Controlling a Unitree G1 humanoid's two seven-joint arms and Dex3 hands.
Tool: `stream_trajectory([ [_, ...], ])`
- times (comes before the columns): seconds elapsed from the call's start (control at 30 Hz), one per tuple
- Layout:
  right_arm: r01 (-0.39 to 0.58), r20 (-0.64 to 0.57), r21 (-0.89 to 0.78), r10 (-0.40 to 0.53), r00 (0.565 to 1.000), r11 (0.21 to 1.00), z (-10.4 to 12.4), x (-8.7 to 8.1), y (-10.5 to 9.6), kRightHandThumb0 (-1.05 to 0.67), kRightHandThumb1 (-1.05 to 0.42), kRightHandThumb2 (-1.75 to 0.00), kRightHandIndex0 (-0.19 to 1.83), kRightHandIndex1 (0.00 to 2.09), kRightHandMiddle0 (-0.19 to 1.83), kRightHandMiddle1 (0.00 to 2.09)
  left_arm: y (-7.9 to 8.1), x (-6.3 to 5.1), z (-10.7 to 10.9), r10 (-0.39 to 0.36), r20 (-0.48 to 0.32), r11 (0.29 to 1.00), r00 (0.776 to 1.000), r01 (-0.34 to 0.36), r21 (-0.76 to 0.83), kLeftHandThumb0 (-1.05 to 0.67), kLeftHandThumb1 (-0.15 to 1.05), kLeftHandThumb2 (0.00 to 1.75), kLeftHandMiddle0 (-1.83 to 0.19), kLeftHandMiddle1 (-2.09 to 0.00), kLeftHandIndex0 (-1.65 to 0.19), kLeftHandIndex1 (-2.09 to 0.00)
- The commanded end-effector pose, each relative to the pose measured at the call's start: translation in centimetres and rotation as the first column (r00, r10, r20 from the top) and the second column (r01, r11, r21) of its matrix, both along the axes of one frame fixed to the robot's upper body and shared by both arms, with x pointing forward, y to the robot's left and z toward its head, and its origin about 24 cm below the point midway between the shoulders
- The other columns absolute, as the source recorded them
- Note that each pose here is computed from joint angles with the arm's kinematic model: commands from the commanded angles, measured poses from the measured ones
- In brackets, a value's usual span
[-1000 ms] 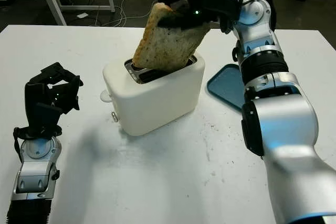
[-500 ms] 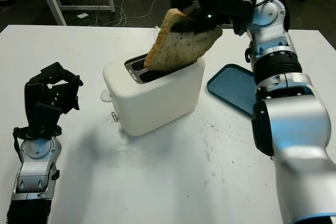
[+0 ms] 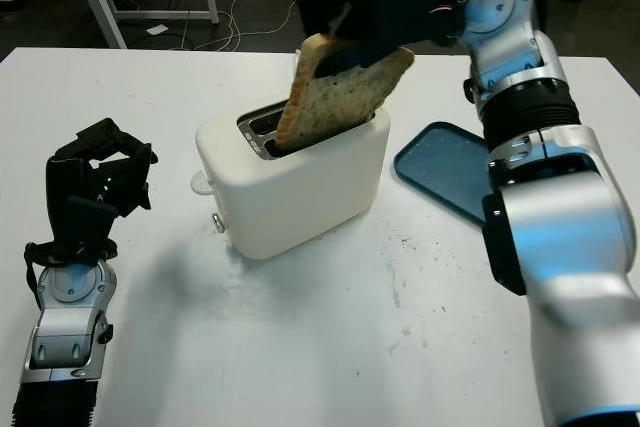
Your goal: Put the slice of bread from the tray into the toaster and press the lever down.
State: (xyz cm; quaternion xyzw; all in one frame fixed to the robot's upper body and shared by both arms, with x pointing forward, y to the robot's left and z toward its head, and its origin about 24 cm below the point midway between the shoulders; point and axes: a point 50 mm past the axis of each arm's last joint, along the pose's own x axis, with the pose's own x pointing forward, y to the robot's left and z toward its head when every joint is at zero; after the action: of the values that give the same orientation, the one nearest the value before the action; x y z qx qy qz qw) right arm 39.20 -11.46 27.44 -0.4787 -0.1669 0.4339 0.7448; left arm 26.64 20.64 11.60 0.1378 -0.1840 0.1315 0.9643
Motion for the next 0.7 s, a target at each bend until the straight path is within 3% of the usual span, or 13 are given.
stream_trajectory([
  [0.0,-0.027,-0.018,-0.019,0.027,0.999,0.999,-0.6,-0.2,0.8,-0.48,-0.92,-0.34,1.10,1.75,0.85,1.75,-0.1,-0.1,-0.1,0.010,-0.002,1.000,1.000,-0.010,0.016,-0.81,0.79,0.58,-1.37,-1.54,-1.12,-1.57],
  [0.27,-0.113,-0.034,-0.016,0.112,0.993,0.993,-1.6,-1.2,3.0,-0.48,-0.92,-0.29,1.14,1.75,0.88,1.75,-0.1,-0.1,-0.1,0.004,-0.002,1.000,1.000,-0.004,0.008,-0.81,0.79,0.59,-1.37,-1.55,-1.12,-1.59],
  [0.37,-0.114,0.008,-0.078,0.115,0.993,0.990,-1.8,-1.5,3.2,-0.63,-0.92,-0.18,1.01,1.75,0.77,1.74,-0.1,-0.2,-0.1,0.009,-0.003,1.000,1.000,-0.009,0.014,-0.81,0.79,0.59,-1.37,-1.55,-1.12,-1.60],
  [0.4,-0.112,0.012,-0.110,0.114,0.993,0.988,-1.8,-1.5,3.2,-0.71,-0.92,-0.14,0.93,1.54,0.75,1.44,-0.1,-0.2,-0.1,0.011,-0.003,1.000,1.000,-0.011,0.017,-0.81,0.79,0.59,-1.37,-1.55,-1.12,-1.59],
  [0.47,-0.115,0.019,-0.157,0.119,0.993,0.981,-1.9,-1.6,3.3,-0.77,-0.92,-0.11,0.90,1.26,0.80,1.06,-0.1,-0.2,-0.1,0.011,-0.005,1.000,1.000,-0.011,0.013,-0.82,0.79,0.58,-1.37,-1.55,-1.12,-1.59],
  [0.53,-0.115,0.023,-0.200,0.122,0.992,0.973,-2.0,-1.7,3.2,-0.81,-0.92,-0.09,0.90,0.78,0.83,0.65,0.0,-0.2,-0.1,0.009,-0.006,1.000,1.000,-0.009,0.007,-0.82,0.79,0.58,-1.37,-1.55,-1.13,-1.59],
  [0.57,-0.118,0.030,-0.222,0.128,0.991,0.968,-1.9,-1.8,3.1,-0.82,-0.92,-0.08,0.90,0.65,0.84,0.53,0.0,-0.2,-0.1,0.009,-0.004,1.000,1.000,-0.009,0.014,-0.82,0.79,0.58,-1.37,-1.55,-1.13,-1.59],
  [0.67,-0.123,0.060,-0.269,0.144,0.988,0.955,-1.6,-1.9,2.6,-0.82,-0.92,-0.08,0.50,0.34,0.61,0.24,-0.1,-0.2,-0.1,0.009,-0.001,1.000,1.000,-0.009,0.018,-0.81,0.79,0.57,-1.38,-1.56,-1.13,-1.60],
])
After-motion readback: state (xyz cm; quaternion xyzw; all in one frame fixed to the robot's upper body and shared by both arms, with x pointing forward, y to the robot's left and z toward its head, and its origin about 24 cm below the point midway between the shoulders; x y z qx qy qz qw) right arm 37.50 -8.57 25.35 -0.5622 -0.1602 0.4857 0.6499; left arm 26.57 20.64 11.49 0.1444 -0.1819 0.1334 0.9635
